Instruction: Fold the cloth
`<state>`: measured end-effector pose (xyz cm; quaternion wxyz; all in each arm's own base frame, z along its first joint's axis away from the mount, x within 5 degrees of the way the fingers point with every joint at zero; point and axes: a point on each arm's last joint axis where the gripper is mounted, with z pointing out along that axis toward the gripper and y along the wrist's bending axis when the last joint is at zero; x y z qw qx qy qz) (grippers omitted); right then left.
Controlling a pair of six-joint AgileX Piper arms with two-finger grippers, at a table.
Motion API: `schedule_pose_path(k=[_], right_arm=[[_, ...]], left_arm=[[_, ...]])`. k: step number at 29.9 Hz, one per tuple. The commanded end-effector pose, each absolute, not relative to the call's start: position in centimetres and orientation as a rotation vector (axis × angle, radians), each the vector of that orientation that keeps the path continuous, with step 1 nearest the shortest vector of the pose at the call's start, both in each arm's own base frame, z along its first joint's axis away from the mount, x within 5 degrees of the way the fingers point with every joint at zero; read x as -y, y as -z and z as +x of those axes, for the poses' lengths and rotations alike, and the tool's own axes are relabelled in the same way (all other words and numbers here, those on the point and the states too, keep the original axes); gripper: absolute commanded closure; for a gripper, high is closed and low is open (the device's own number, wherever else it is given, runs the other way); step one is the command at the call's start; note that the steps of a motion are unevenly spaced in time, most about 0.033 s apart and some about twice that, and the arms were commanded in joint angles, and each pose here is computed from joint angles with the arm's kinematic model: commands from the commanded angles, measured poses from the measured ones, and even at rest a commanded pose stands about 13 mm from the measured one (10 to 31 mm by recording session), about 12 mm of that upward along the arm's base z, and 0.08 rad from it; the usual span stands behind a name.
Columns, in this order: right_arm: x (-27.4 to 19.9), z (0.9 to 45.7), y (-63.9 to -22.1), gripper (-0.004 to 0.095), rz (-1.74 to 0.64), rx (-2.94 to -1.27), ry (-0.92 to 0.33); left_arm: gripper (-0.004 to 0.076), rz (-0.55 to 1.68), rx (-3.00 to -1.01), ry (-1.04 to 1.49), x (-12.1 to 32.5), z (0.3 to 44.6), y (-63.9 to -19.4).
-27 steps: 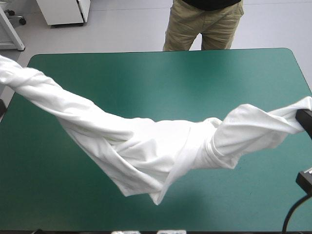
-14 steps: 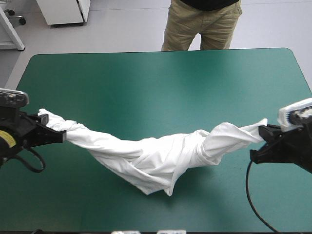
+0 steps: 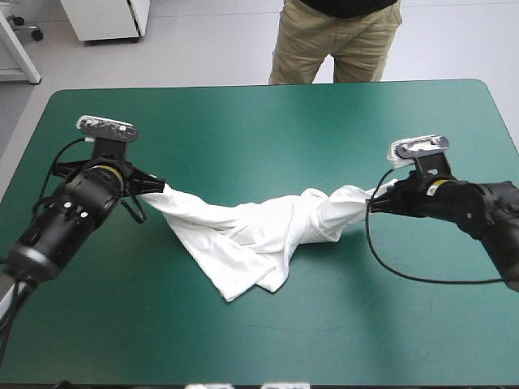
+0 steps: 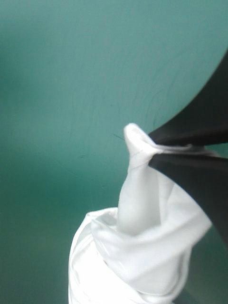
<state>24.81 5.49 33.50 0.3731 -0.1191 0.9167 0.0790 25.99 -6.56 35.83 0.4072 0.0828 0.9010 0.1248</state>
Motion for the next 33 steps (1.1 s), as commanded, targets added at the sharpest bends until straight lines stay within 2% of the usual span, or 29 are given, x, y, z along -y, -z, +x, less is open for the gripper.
schedule_pose_path(k=[1, 5, 7, 9, 14, 16, 20, 25, 28, 33], right_arm=[[-5.8, 27.6, -32.7, 0.0740, -0.293, -2.296, -0.180], [-6.0, 29.9, -30.5, 0.0494, -0.280, -2.309, -0.167], [-6.1, 30.8, -30.1, 0.0377, -0.274, -2.309, -0.167], [-6.3, 31.6, -30.1, 0.0325, -0.272, -2.300, -0.166], [-5.1, 32.9, -32.4, 0.0322, -0.212, -2.231, -0.153], [-4.1, 33.2, -33.6, 0.0322, -0.170, -2.218, -0.154], [-3.2, 33.2, -35.7, 0.0322, -0.154, -2.230, -0.167], [-3.2, 32.2, -36.9, 0.0328, -0.181, -2.238, -0.183], [-3.2, 30.7, -38.1, 0.0338, -0.192, -2.234, -0.193], [-3.1, 26.7, -41.5, 0.0395, -0.210, -2.157, -0.194]], left_arm=[[0.0733, 0.206, -2.187, -0.313, 7.4, 28.3, -35.7], [0.0731, 0.203, -2.205, -0.286, 8.3, 30.7, -33.9], [0.0701, 0.156, -2.212, -0.237, 8.3, 31.9, -33.7], [0.0605, 0.073, -2.233, -0.154, 7.9, 33.0, -33.8], [0.0252, -0.008, -2.283, 0.014, 5.8, 35.8, -34.0], [0.0194, -0.007, -2.330, 0.058, 5.1, 36.4, -34.1], [0.0192, -0.005, -2.383, 0.121, 4.3, 36.5, -34.7], [0.0192, 0.113, -2.464, 0.109, 5.1, 34.7, -35.5], [0.0199, 0.221, -2.513, 0.135, 6.0, 33.0, -36.1], [0.0233, 0.354, -2.460, 0.177, 8.4, 28.8, -37.7]])
